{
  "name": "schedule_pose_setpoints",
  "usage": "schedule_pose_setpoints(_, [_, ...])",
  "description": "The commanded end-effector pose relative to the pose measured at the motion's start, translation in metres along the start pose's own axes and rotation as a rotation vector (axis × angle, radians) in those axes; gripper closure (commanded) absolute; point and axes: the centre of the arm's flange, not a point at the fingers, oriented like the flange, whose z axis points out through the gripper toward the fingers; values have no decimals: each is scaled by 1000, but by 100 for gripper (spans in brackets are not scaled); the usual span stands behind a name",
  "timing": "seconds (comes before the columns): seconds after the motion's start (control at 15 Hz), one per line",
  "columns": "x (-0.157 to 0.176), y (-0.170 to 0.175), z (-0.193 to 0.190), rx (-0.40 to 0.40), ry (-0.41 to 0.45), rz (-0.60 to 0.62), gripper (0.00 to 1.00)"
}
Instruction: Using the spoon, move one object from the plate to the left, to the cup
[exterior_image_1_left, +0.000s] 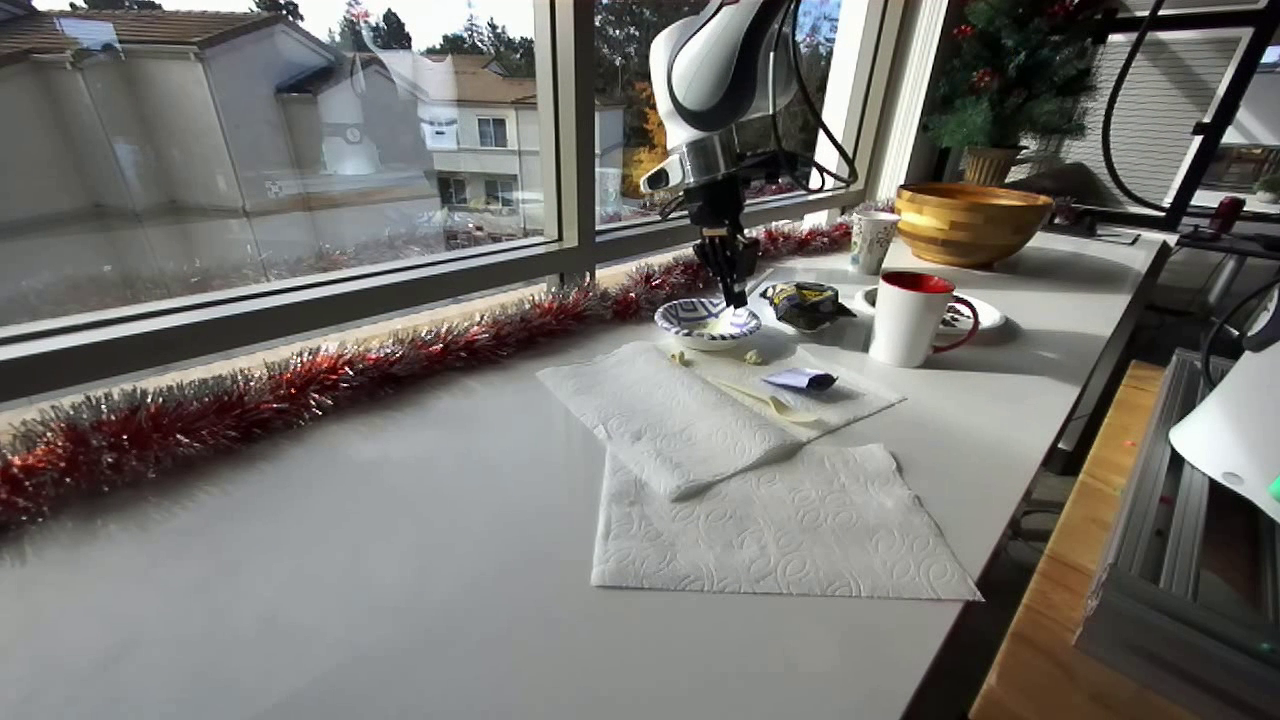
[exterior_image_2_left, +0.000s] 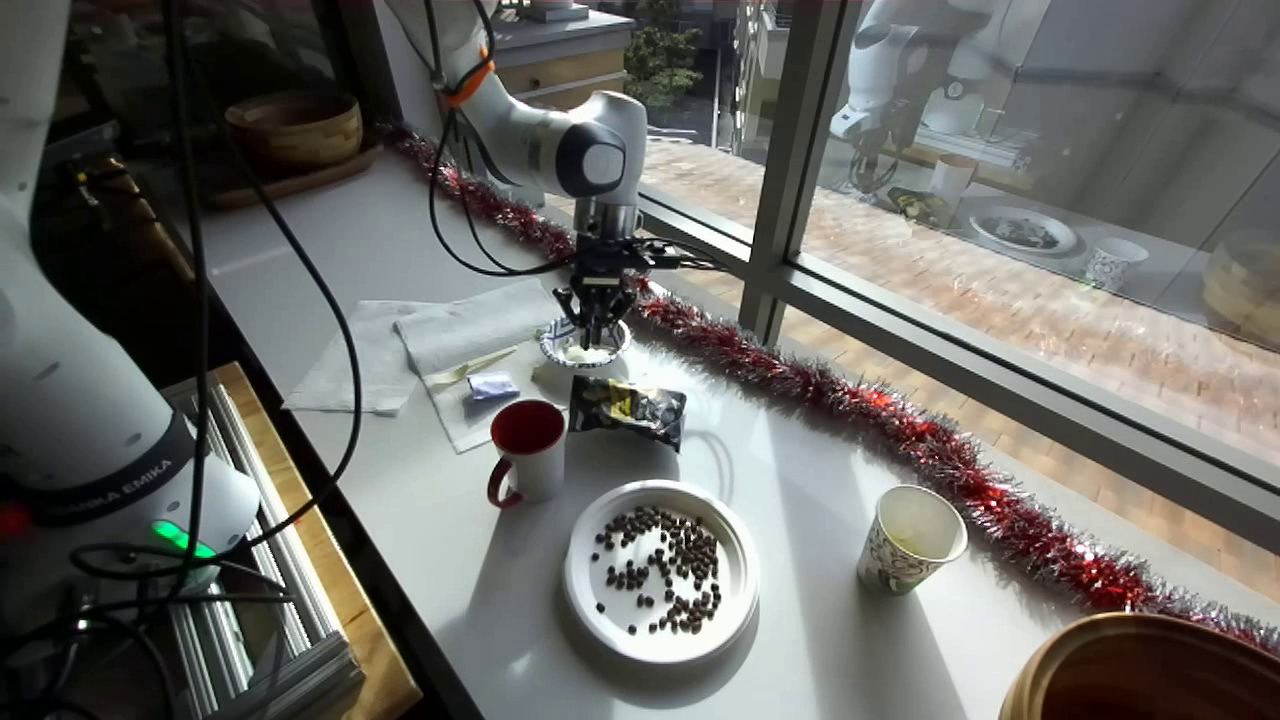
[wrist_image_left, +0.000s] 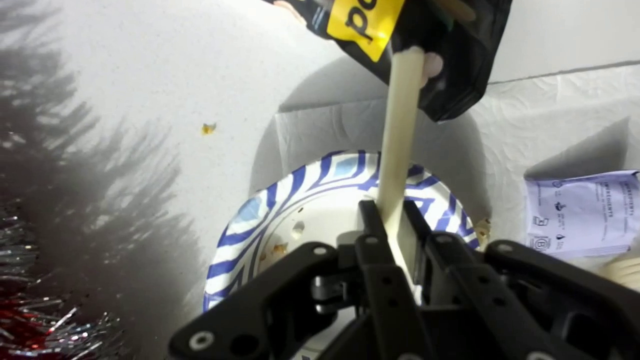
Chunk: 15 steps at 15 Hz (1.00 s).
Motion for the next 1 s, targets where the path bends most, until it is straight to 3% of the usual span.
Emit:
schedule_pose_setpoints(0.0, [11,3,-1,-34,-50,20,97])
schedule_pose_setpoints(0.47, [31,4,2,-89,-91,39,97])
schedule_pose_setpoints(0.93, [43,4,2,-116,-76,40,97])
